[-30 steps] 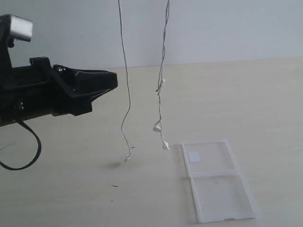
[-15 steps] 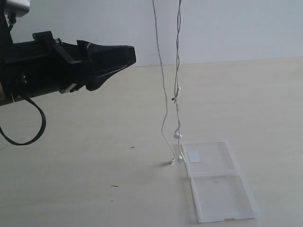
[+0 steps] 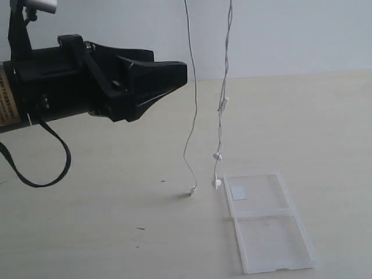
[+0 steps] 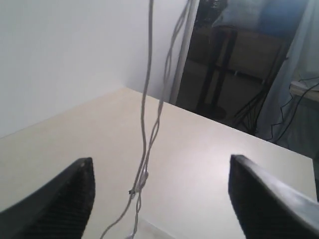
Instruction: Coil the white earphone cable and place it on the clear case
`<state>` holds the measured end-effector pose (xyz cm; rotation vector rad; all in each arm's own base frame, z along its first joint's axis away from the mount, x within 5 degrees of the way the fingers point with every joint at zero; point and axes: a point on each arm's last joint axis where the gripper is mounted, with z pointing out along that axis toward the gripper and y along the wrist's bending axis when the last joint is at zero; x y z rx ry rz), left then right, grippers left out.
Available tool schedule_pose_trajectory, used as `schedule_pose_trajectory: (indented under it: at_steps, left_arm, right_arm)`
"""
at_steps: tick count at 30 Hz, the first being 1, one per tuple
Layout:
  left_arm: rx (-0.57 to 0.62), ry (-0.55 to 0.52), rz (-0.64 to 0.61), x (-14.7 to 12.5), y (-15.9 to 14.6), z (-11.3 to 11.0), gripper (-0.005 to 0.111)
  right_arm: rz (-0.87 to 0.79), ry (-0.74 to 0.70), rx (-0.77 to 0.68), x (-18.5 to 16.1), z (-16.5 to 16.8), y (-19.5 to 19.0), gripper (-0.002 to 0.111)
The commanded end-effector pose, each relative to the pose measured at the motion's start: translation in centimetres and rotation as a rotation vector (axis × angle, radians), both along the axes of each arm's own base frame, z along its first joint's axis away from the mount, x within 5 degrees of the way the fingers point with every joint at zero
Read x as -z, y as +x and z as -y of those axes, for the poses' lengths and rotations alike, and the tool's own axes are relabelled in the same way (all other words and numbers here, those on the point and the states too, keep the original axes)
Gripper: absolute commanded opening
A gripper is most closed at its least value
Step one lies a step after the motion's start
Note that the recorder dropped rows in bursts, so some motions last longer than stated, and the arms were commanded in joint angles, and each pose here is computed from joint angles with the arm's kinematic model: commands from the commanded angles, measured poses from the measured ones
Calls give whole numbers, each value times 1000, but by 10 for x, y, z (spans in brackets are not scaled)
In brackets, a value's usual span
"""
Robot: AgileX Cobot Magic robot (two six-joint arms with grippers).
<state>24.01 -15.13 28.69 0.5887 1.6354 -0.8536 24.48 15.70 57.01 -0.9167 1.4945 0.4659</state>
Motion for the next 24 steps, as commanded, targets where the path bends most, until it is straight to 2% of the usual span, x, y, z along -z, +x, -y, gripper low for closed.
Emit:
schedule_pose_trajectory:
  at_steps: [1, 6, 13, 24]
  left_arm:
    - [-8, 47, -19, 14, 9, 4, 72]
    - [-27, 83, -34, 21, 25, 9, 72]
    - [-33, 73, -6, 11, 43, 17, 72]
    - [61, 78, -16, 15, 32, 45, 71]
  right_arm:
    - [2, 30, -11, -4, 1, -3, 0]
    - [0, 29, -11, -4, 1, -3, 0]
    - [0, 29, -11, -4, 1, -3, 0]
    - [3, 23, -4, -4, 1, -3, 0]
